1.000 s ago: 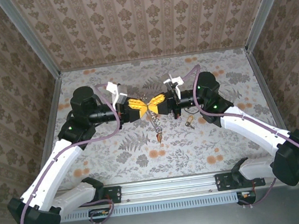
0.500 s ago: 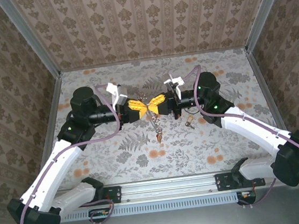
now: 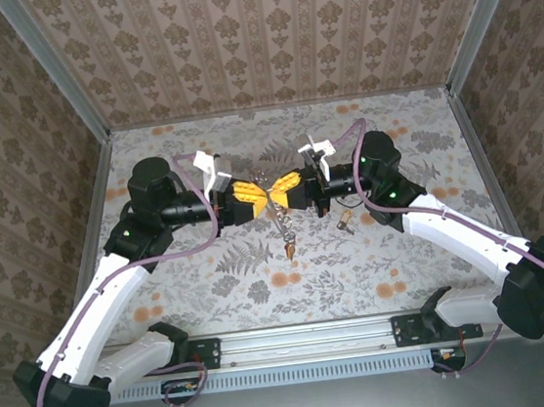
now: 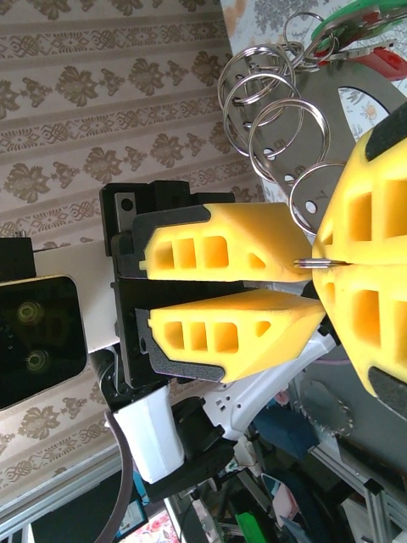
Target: Put the keys on the keyring
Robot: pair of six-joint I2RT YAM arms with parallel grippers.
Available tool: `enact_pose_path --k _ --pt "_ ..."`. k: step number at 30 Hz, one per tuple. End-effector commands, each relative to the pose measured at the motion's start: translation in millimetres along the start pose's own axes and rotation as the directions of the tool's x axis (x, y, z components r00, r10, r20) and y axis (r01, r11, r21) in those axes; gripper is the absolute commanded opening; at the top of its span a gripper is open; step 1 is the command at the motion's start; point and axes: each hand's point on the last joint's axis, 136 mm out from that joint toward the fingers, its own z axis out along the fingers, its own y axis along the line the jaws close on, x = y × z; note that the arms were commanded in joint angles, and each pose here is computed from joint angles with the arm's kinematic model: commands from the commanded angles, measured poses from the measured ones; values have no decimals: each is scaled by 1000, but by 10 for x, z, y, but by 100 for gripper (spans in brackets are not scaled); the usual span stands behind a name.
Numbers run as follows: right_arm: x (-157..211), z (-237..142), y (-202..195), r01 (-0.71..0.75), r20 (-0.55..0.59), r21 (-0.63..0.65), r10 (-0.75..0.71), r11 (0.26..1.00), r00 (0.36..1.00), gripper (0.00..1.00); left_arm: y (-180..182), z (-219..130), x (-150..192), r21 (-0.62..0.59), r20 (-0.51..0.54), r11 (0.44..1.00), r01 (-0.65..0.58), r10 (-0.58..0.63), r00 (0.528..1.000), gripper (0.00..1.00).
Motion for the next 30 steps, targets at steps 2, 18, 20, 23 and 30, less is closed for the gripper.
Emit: enact_pose_path --k 2,18,20,23,30 --pt "-134 18 205 81 24 -65 -80 995 997 0 -69 51 -97 48 7 998 -40 40 999 17" --pt "99 43 -11 173 3 9 -173 985 985 0 102 31 464 -73 -53 952 -297 294 954 21" --pt "156 49 -35 193 -5 6 -193 981 981 0 85 35 462 -53 -53 956 -290 287 956 21" --pt "226 67 -45 210 -19 -21 -211 977 977 0 54 -11 408 -45 -31 956 -289 288 957 21" --pt "262 62 -50 250 -6 -40 -250 967 968 0 26 -136 272 -82 27 949 -305 309 951 26"
